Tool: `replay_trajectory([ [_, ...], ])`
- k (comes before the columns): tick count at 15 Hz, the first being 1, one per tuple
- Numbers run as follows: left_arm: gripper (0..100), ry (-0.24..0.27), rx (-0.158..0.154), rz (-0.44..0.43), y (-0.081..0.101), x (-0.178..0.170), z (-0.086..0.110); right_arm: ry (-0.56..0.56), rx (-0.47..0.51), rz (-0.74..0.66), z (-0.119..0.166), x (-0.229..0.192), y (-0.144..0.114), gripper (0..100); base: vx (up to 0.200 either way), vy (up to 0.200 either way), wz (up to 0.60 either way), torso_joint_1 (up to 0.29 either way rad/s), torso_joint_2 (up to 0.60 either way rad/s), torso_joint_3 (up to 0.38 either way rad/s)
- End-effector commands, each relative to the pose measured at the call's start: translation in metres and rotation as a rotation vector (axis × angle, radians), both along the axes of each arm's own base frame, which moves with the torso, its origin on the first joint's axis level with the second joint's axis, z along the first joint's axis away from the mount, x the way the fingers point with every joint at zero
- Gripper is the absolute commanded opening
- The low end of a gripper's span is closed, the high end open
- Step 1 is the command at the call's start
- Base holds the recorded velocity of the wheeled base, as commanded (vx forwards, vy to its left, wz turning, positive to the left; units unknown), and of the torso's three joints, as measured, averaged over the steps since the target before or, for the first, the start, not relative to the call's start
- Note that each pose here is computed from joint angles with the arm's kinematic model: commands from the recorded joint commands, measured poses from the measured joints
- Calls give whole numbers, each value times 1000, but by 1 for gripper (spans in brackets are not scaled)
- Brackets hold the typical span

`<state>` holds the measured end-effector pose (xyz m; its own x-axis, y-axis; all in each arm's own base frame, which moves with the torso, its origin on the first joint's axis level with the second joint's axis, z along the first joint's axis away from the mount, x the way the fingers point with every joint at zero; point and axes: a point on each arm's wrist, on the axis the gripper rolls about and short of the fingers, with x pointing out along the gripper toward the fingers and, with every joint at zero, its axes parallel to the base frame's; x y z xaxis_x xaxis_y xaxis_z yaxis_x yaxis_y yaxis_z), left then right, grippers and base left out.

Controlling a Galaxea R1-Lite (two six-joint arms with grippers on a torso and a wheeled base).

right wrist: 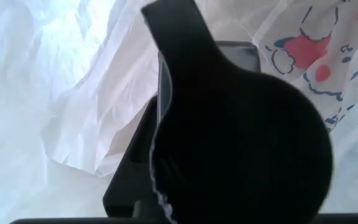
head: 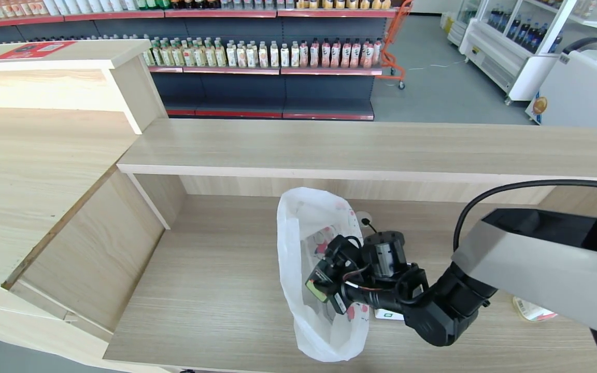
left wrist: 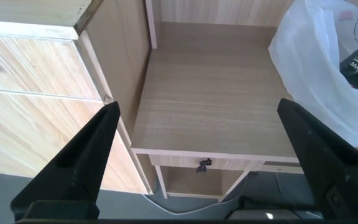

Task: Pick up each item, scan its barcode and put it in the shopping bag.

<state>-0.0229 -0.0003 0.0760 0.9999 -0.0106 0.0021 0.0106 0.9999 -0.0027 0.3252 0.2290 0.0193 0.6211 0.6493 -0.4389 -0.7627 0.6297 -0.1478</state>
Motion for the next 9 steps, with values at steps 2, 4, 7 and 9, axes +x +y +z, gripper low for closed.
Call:
replay_trajectory([
  [2,100,-1,0,0,0,0,0,2,-13,7,-20,6,5,0,0,0,0,0,0,0],
  [4,100,-1,0,0,0,0,0,3,-8,4,-19,6,4,0,0,0,0,0,0,0],
  [7,100,-1,0,0,0,0,0,26,79,-31,-3,6,5,100,0,0,0,0,0,0],
  [9,100,-1,0,0,0,0,0,93,215,-98,24,4,2,100,0,0,0,0,0,0],
])
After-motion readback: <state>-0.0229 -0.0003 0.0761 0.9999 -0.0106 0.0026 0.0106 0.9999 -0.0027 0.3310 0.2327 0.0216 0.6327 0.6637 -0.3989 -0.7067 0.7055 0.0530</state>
